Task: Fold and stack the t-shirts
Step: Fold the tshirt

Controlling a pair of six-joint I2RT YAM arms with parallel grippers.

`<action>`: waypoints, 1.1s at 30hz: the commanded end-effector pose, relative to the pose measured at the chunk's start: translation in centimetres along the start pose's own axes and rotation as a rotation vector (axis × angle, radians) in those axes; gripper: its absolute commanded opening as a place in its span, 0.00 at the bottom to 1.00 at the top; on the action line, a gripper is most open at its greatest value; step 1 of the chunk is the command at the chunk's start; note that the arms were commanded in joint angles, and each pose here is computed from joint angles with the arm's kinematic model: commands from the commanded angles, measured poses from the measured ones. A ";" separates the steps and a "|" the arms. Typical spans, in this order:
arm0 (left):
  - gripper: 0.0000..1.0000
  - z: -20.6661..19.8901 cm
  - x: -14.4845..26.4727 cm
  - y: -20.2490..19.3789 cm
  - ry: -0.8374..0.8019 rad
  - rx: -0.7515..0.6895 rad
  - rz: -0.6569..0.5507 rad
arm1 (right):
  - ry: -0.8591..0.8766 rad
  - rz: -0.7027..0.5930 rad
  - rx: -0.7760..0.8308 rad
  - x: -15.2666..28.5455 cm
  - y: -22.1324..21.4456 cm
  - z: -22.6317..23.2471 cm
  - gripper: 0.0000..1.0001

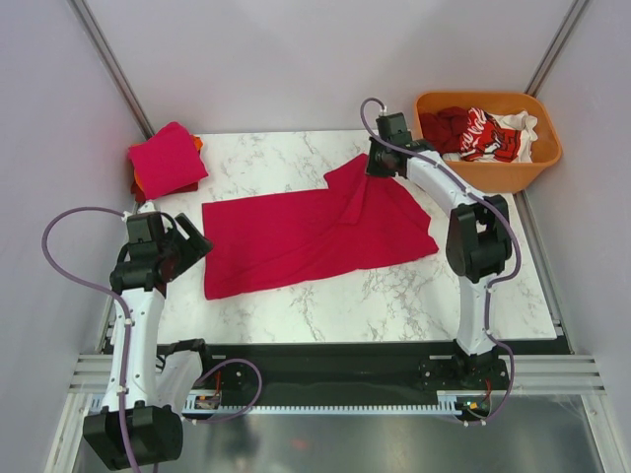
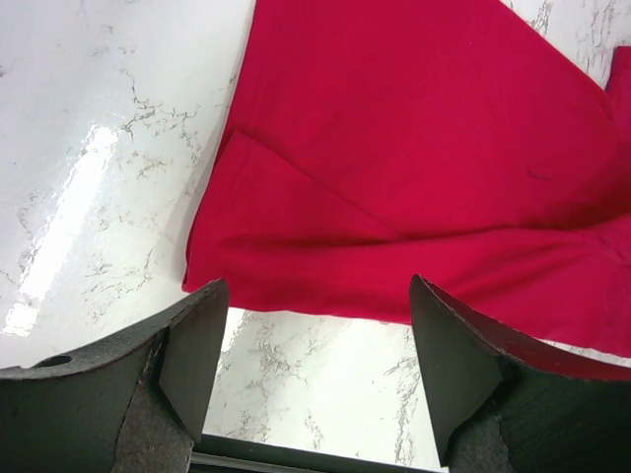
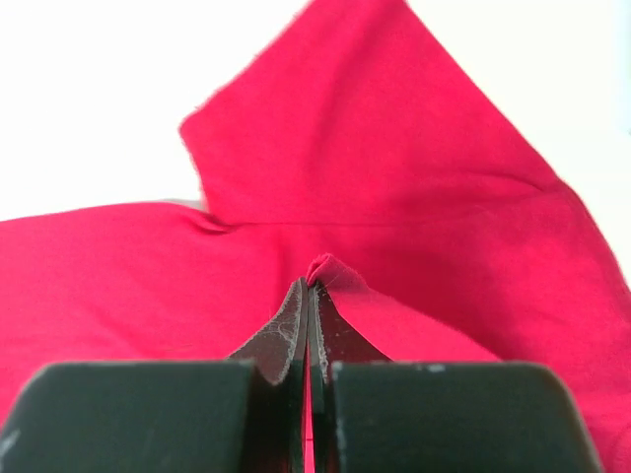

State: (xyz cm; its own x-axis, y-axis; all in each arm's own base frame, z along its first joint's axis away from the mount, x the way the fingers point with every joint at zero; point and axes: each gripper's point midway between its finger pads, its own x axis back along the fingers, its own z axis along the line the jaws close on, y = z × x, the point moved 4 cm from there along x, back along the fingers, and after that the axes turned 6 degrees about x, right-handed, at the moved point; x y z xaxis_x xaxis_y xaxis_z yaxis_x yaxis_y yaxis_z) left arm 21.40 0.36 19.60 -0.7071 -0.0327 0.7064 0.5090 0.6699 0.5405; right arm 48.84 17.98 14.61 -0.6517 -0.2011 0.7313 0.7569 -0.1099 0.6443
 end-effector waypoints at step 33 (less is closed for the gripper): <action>0.81 3.5 -6.7 -3.1 0.292 0.074 0.223 | -0.123 0.116 -0.141 8.2 -11.4 -8.2 0.98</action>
State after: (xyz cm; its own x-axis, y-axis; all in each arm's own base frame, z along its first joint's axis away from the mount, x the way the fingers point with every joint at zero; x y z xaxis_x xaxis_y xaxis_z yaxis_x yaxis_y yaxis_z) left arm 22.67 0.98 13.11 -0.4617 -0.0525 0.8855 0.6129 0.7027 0.3613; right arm 37.82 9.16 12.33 -0.5632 0.0220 0.8260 0.8137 -0.1591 0.5591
